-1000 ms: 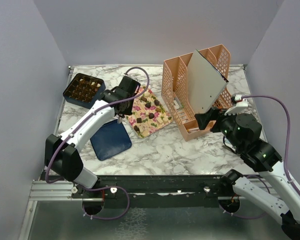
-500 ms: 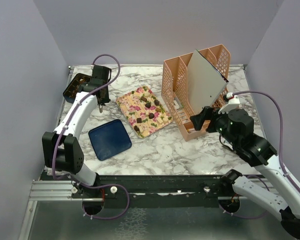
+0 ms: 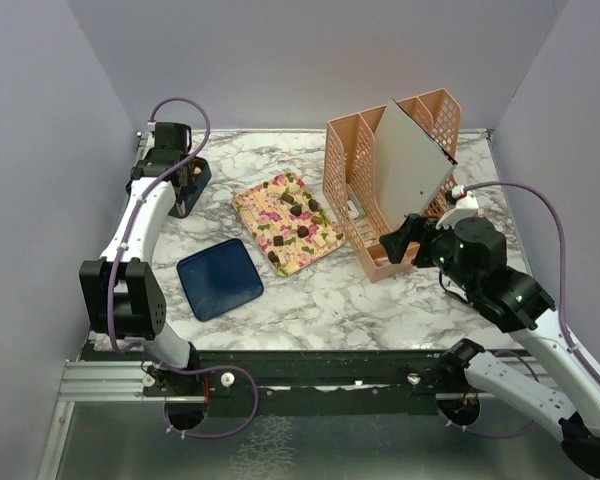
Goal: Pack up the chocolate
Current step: Place the fake chocolate in the packing box.
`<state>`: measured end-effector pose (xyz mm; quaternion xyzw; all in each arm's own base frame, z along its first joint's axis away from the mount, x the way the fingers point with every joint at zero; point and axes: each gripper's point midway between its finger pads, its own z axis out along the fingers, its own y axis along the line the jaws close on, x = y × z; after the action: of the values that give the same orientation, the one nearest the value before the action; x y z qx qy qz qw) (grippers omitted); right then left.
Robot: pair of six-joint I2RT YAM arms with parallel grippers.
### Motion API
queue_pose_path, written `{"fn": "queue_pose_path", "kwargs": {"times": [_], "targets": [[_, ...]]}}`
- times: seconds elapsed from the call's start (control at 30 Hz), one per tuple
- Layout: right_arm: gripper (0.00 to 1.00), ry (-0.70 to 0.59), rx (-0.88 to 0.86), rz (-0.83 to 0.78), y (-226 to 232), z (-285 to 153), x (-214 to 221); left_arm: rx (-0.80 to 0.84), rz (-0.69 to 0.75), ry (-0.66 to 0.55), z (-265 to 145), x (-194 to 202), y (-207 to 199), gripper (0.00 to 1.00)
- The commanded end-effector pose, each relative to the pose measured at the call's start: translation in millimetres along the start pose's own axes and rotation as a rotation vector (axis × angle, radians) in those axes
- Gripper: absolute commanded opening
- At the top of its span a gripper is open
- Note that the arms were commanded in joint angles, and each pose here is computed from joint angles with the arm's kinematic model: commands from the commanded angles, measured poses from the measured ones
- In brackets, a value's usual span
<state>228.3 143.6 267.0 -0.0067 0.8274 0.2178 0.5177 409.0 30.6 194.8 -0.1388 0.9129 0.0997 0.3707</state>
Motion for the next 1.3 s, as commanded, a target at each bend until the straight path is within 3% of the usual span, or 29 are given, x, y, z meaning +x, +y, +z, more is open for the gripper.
{"fn": "queue_pose_path", "kwargs": {"times": [0.0,0.77,1.27], "targets": [[0.99,-0.015,-0.007,0.006,0.3,-8.1,-3.7,0.038,-0.031,-0.018,13.6,-11.4,-4.0,0.29],[0.99,-0.063,0.008,0.006,-12.2,-20.6,0.7,0.023,-0.039,0.04,59.3,-3.7,-0.9,0.33],[0.99,-0.07,-0.012,0.017,-11.2,-25.5,2.7,0.034,-0.039,0.016,48.5,-9.4,0.1,0.44]]}}
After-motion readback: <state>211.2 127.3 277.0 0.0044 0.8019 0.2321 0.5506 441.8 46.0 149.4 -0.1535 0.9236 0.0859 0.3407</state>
